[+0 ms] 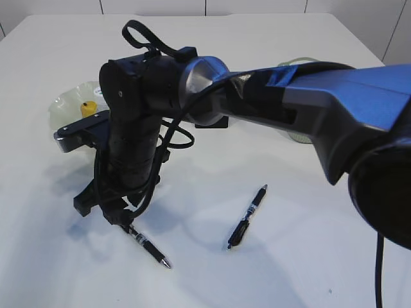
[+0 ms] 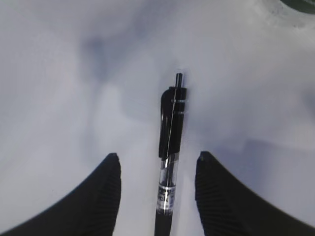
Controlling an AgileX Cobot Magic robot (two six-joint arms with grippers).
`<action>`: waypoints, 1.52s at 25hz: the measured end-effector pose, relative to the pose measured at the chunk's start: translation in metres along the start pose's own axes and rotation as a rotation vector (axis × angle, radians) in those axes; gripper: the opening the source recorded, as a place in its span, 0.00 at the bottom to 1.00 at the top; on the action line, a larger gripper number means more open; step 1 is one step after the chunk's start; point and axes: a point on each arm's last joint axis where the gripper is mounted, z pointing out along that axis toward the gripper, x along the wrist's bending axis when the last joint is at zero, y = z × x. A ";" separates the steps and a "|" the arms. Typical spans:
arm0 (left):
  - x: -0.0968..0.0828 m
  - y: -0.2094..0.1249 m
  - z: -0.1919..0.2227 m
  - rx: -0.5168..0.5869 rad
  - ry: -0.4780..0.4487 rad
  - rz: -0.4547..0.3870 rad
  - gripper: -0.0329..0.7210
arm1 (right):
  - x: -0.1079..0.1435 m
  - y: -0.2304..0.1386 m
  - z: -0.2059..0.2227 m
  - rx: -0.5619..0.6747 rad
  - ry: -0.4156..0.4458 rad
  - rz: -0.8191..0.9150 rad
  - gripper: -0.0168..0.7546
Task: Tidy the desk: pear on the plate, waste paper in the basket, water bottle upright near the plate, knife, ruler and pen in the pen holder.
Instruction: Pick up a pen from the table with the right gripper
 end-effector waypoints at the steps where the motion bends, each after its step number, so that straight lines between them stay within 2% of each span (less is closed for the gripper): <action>1: 0.000 0.000 0.000 0.000 0.000 0.000 0.49 | 0.000 0.001 0.001 -0.003 0.000 0.000 0.50; 25: 0.000 0.000 0.000 0.000 0.000 0.000 0.49 | -0.006 -0.008 0.039 0.115 -0.007 -0.011 0.50; 38: 0.000 0.000 0.000 0.000 0.000 0.000 0.49 | -0.012 -0.010 0.039 0.138 -0.069 -0.045 0.48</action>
